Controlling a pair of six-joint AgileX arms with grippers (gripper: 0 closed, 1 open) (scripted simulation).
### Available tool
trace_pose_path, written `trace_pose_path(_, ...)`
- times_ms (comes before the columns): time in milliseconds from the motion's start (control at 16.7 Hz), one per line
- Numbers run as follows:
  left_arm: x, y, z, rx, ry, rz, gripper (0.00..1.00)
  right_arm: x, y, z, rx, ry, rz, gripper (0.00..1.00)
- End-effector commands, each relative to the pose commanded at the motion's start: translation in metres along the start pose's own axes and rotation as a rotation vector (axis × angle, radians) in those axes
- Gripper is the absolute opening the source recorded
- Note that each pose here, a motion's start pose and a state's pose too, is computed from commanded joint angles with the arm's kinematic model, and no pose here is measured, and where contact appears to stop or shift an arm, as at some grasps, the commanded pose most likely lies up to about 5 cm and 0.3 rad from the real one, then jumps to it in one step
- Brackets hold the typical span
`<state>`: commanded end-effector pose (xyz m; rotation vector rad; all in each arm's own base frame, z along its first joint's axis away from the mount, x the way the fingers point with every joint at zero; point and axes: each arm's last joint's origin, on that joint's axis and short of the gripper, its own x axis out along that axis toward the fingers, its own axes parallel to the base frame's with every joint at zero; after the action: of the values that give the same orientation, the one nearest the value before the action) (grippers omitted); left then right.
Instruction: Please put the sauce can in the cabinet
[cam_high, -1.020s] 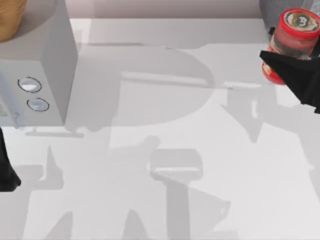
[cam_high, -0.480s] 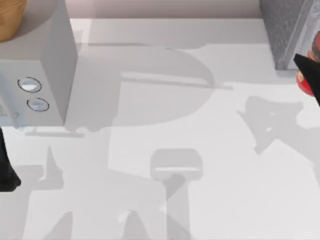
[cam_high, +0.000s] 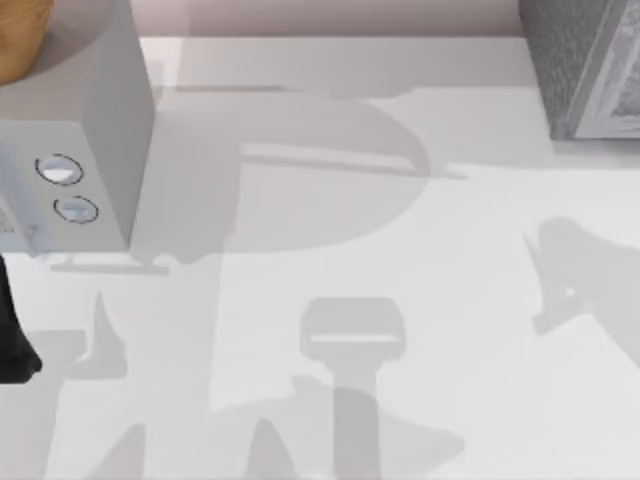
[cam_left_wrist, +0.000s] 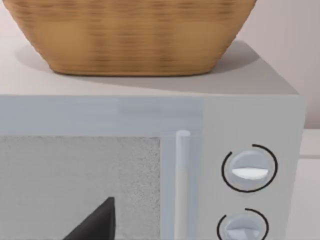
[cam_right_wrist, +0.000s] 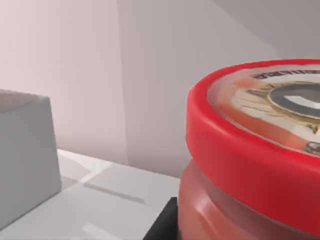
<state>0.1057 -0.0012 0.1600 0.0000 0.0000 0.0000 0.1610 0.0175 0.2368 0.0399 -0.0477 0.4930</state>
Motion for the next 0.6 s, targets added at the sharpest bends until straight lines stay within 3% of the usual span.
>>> trace_pose_path(360,0.0,0.0,0.0,0.0,0.0,0.0,1.0,-0.033,0.008,-0.021,-0.026,-0.013,-0.198,0.0)
trace_pose_path(600,0.0,0.0,0.0,0.0,0.0,0.0,1.0,-0.055,0.011,-0.044,-0.045,-0.022,-0.377,0.0)
